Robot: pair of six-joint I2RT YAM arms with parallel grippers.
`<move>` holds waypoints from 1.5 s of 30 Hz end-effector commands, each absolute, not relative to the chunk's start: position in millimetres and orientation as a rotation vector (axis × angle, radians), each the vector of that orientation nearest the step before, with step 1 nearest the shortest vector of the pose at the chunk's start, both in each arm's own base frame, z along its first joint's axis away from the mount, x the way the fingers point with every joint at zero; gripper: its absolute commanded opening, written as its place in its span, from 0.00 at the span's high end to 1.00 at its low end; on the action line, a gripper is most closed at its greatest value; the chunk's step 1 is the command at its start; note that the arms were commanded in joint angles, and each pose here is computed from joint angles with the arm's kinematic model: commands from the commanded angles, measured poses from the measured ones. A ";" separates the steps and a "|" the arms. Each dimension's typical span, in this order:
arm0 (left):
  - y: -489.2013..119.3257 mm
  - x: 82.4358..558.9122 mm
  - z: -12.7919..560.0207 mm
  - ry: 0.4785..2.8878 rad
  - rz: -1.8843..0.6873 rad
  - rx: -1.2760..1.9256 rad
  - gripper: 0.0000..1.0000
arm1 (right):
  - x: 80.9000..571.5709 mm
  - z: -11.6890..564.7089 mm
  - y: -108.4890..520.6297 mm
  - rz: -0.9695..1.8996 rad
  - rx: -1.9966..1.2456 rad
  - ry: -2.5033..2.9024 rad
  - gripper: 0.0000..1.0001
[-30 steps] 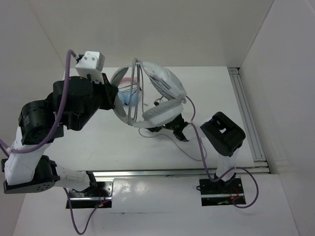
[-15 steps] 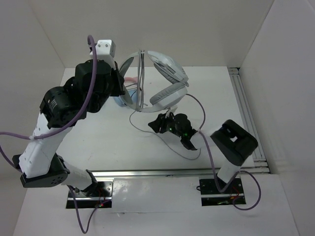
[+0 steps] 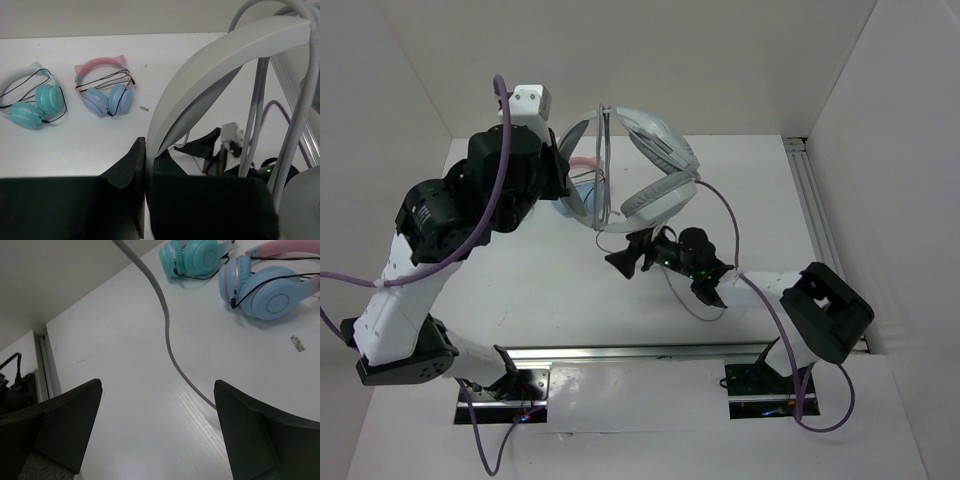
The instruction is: Wrap the headphones
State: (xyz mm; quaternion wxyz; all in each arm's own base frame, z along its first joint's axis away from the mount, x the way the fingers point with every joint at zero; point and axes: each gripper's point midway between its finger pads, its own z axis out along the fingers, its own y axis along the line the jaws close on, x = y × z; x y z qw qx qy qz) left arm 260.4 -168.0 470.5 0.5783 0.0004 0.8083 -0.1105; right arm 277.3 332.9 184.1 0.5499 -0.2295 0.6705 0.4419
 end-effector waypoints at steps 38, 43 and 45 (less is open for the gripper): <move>-159.3 244.8 512.0 1.782 -0.428 -0.085 1.00 | 272.8 110.1 366.7 0.311 -0.873 1.696 0.19; -158.1 243.7 508.1 1.797 -0.416 -0.077 1.00 | 280.5 122.5 371.6 0.286 -0.868 1.657 0.17; -162.8 245.2 505.4 1.807 -0.420 -0.065 1.00 | 293.5 119.9 372.0 0.258 -0.862 1.663 0.17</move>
